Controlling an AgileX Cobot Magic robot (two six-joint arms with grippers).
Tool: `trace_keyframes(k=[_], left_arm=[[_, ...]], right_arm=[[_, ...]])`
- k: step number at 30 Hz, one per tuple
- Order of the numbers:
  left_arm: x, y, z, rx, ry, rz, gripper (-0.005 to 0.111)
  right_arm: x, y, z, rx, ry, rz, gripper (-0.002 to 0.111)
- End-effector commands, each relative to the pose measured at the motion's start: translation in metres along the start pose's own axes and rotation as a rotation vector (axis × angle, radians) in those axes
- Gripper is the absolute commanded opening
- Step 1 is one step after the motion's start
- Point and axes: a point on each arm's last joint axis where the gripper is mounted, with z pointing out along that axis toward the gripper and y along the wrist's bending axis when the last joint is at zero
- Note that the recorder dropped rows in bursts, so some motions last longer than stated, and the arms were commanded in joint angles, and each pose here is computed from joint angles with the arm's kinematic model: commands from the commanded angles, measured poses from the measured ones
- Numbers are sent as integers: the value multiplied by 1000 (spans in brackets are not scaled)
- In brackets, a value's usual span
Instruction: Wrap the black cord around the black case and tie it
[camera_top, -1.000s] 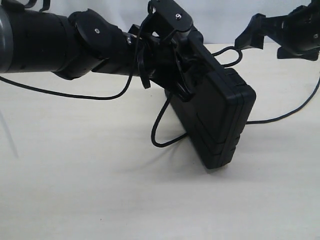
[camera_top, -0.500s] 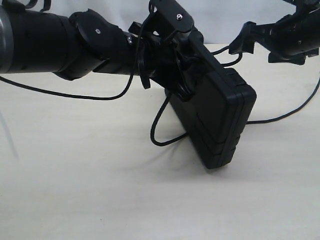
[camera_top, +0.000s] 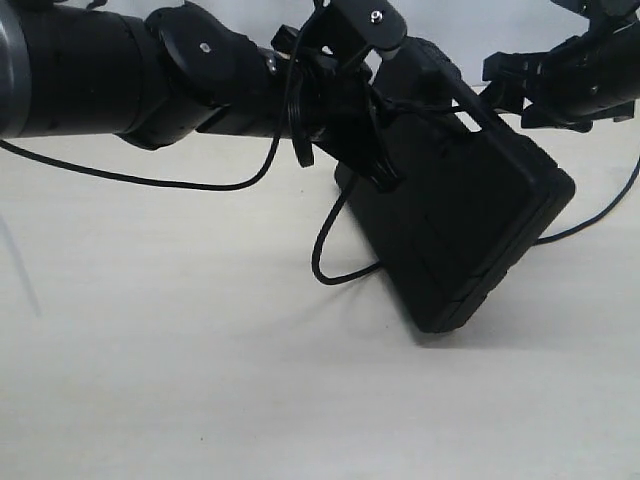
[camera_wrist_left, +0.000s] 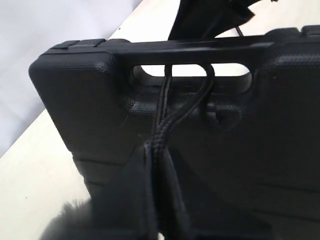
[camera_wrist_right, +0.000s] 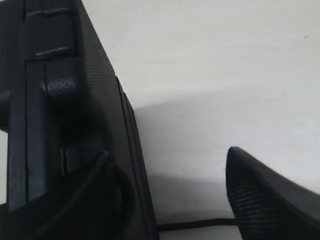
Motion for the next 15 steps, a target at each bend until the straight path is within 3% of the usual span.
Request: trace_keyframes(k=[1, 10, 15], left_arm=[[-2, -1, 0, 0, -8, -3, 0], [-2, -2, 0, 11, -4, -3, 0], [-2, -3, 0, 19, -1, -3, 0]], right_arm=[[8, 3, 6, -64, 92, 33, 60], [13, 20, 6, -265, 150, -8, 60], [11, 25, -2, -297, 131, -34, 60]])
